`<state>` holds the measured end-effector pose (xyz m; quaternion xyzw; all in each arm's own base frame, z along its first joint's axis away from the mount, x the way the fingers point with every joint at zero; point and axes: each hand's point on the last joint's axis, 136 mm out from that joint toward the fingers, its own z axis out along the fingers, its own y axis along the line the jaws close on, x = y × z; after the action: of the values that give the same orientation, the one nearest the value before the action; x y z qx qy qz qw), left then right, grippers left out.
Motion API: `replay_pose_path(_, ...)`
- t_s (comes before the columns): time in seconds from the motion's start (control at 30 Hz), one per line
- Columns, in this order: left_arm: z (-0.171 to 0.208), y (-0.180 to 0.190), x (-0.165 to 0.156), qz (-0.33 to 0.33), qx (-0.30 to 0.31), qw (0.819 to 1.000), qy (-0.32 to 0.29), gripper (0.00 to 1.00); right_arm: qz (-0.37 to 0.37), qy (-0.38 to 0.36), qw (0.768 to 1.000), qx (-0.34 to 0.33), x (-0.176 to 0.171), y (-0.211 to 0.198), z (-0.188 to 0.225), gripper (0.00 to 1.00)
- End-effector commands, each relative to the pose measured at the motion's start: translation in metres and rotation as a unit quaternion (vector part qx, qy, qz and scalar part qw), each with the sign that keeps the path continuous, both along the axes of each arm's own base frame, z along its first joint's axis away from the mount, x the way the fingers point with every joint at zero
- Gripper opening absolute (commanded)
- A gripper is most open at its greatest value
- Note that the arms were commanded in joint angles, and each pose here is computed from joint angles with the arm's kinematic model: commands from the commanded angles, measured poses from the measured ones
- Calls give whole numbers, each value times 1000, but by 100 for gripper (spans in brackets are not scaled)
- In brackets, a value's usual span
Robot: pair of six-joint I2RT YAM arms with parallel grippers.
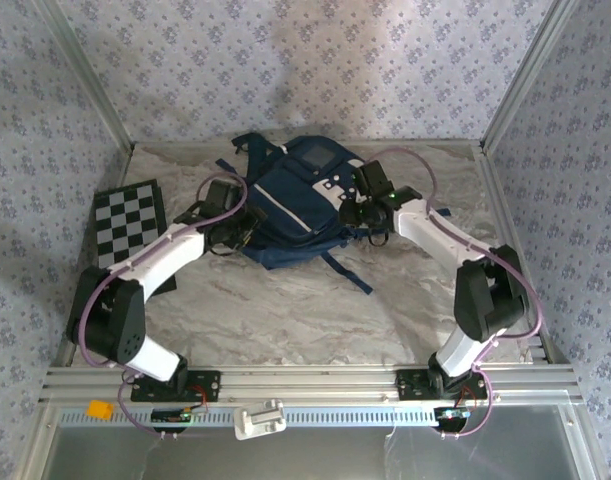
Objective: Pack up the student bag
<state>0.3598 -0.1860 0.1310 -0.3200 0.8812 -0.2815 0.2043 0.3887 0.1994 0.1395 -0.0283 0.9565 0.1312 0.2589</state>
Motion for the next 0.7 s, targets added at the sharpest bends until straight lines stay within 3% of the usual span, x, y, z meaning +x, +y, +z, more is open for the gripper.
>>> replay_pose_path(0.0,8,-9,-13,-19,20,1000,-12,59,30,30,997,57,11,33,0,48)
replay_pose_path(0.27,13,-38,-32,-78,65,994,-34,66,27,55,996,67,45,50,-23,53)
replay_pose_path(0.43,14,-44,-35,-102,88,990,-41,71,26,66,995,65,53,54,-39,51)
replay_pose_path(0.5,15,-46,-37,-110,102,988,-47,73,30,75,994,73,54,58,-43,41)
replay_pose_path(0.67,15,-41,-42,-123,141,981,-52,81,34,68,992,97,49,71,-27,6)
